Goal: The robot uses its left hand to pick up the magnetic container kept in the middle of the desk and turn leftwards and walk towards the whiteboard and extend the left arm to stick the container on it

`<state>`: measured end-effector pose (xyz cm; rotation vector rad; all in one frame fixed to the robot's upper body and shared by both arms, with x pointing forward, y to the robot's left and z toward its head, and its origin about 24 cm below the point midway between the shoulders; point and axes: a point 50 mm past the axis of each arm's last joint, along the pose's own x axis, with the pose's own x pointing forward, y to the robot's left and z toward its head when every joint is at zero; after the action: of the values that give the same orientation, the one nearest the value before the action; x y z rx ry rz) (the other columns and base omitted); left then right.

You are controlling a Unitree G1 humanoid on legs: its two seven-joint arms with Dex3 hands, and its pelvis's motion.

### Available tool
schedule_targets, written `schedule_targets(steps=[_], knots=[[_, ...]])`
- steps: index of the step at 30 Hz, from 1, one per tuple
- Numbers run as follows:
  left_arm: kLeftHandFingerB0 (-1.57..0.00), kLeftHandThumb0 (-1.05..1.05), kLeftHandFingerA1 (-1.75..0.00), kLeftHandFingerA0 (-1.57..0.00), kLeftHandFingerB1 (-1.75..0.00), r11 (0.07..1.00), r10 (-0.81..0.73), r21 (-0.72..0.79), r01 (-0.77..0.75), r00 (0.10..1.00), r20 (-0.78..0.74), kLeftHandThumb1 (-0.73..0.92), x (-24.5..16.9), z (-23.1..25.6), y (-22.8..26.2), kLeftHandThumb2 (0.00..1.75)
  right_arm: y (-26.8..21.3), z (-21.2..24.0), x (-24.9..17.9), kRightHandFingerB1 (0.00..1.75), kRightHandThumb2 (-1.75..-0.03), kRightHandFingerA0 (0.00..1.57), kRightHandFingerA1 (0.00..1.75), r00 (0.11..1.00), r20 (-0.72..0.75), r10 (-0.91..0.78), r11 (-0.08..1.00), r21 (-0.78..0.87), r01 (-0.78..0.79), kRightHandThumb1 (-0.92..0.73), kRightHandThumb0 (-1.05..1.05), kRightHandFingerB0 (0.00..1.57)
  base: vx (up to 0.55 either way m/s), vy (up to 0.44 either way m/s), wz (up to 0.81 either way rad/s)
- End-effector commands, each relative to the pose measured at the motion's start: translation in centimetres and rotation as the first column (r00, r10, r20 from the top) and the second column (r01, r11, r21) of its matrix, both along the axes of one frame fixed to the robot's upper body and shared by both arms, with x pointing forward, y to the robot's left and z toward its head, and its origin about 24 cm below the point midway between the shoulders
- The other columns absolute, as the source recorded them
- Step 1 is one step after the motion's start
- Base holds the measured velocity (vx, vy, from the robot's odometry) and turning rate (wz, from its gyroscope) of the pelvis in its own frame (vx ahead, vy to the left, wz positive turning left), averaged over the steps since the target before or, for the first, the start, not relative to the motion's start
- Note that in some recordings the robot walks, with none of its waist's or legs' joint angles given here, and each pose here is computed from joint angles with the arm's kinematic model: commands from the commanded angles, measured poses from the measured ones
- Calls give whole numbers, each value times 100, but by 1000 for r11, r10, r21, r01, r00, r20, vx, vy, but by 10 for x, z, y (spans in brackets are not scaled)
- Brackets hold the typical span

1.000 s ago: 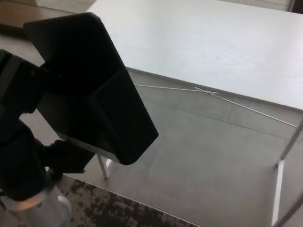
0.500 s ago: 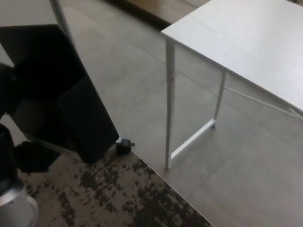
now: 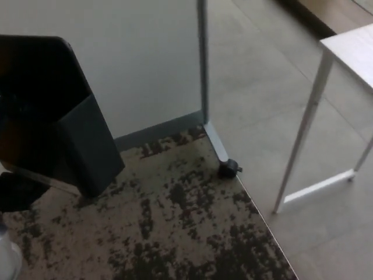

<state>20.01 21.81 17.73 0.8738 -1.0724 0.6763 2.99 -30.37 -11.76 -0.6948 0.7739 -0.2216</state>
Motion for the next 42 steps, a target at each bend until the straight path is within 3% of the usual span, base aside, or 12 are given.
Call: schedule_targets(steps=[1,2,22,23,24,25,28,29,31,32,37,42], knots=[[-99,-58,-130,-107,-127,999,32,28,-32,999,5,66,0,2,7,125,-2,1,0,53,-65,99,81,1000,-3,-7,1000,3,7,-82,-50,80,87,261,86],[-74,-52,-174,-81,-165,999,36,27,-37,999,5,70,0,3,8,117,-2,0,0,53,-64,99,80,1000,-3,-13,1000,-1,13,-81,-51,80,77,192,56],[-71,-50,-175,-79,-170,997,62,53,-61,998,-7,70,10,1,7,120,-2,0,-8,53,-65,97,80,1000,-19,-13,1000,5,13,-83,-53,79,129,-84,34],[-100,-54,-129,-107,-128,997,61,55,-60,998,-7,66,11,1,5,127,-3,0,-8,53,-65,97,81,1000,-20,-18,1000,4,18,-83,-53,80,208,12,17],[-100,-54,-129,-107,-128,997,61,57,-60,998,-6,66,11,1,5,127,-3,0,-8,53,-65,97,81,1000,-20,-19,1000,3,20,-83,-53,80,234,63,14],[-67,-49,-175,-80,-171,997,60,58,-59,998,-7,68,11,1,4,119,-3,0,-8,54,-64,99,83,1000,-14,-23,1000,3,24,-82,-54,81,247,98,16],[-69,-49,-175,-85,-170,997,40,65,-39,999,-12,69,14,0,1,119,-3,1,-9,53,-65,97,82,1000,-13,-22,1000,1,22,-82,-52,79,325,159,15],[-101,-52,-131,-111,-128,997,40,66,-39,999,-16,66,13,-1,1,128,-4,0,-9,52,-65,98,78,999,-25,-22,1000,0,22,-82,-51,80,351,183,68],[-71,-47,-174,-87,-170,997,41,68,-39,999,-18,67,12,-1,1,123,-4,-1,-9,51,-65,97,76,999,-38,-25,1000,5,25,-82,-50,79,339,184,1],[-97,-52,-131,-110,-127,996,42,73,-41,999,-20,64,13,-1,1,127,-4,-1,-8,52,-65,98,78,999,-33,-24,1000,7,24,-82,-53,80,337,85,17],[-71,-40,-175,-87,-170,995,45,90,-43,999,-14,60,16,0,0,129,-2,-1,-8,52,-65,96,81,999,-28,-27,999,19,27,-83,-55,78,292,-8,22],[-72,-42,-175,-87,-169,994,50,98,-49,999,-13,60,18,0,0,130,-2,-1,-9,51,-65,95,78,999,-34,-15,1000,7,15,-82,-51,78,341,-164,35]])
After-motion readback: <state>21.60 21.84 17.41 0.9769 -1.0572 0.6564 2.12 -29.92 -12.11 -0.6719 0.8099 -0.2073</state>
